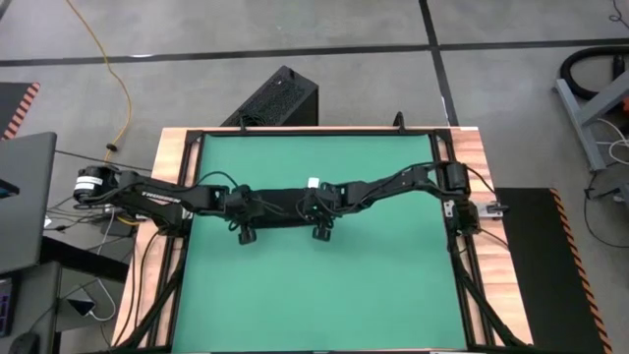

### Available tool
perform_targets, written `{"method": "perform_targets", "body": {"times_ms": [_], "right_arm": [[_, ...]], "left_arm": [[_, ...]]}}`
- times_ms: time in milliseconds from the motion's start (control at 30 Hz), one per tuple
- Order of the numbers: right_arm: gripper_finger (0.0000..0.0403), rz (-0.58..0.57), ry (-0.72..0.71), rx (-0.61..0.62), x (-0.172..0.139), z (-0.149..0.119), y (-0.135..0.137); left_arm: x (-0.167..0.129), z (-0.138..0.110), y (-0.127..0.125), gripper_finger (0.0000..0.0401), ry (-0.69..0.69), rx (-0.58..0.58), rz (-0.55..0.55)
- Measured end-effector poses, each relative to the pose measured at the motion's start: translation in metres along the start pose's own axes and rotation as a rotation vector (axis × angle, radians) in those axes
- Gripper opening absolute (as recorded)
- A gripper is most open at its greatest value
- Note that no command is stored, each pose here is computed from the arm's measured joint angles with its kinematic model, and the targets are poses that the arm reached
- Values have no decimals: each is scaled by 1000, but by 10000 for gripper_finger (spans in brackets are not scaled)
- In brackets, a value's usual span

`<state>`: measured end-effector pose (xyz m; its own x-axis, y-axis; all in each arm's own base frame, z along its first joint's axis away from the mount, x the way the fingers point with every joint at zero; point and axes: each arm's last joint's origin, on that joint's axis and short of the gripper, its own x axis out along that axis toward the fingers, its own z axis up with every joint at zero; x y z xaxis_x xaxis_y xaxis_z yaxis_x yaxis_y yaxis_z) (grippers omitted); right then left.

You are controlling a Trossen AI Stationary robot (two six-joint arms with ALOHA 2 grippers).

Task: Roll towel
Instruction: Roll the black towel

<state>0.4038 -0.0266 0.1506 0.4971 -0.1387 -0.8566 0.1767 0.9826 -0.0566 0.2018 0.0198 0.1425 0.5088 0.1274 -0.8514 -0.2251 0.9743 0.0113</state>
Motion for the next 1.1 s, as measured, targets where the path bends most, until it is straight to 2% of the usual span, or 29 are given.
{"method": "perform_targets", "body": {"times_ms": [167,300,400,600,767,867,967,1033,1100], "right_arm": [[8,5,4,5,1,0,-1],[8,5,6,6,1,-1,-1],[8,5,9,4,2,-2,-1],[8,3,9,3,2,-3,0],[8,3,10,3,3,-3,0],[8,3,10,3,3,-3,0],[8,5,9,3,3,-3,0],[8,5,8,3,3,-3,0],[8,5,6,-1,3,-3,0]], "left_arm": [[0,-1,1,0,1,24,20],[0,-2,4,11,5,27,149],[-2,-3,2,35,43,87,133],[-3,-1,-3,103,25,113,127],[-18,3,-8,127,-66,130,163],[-34,5,-12,117,-157,150,221],[-50,3,-15,84,-226,150,293],[-56,0,-18,53,-288,151,285],[-56,-5,-24,19,-350,183,218]]}}
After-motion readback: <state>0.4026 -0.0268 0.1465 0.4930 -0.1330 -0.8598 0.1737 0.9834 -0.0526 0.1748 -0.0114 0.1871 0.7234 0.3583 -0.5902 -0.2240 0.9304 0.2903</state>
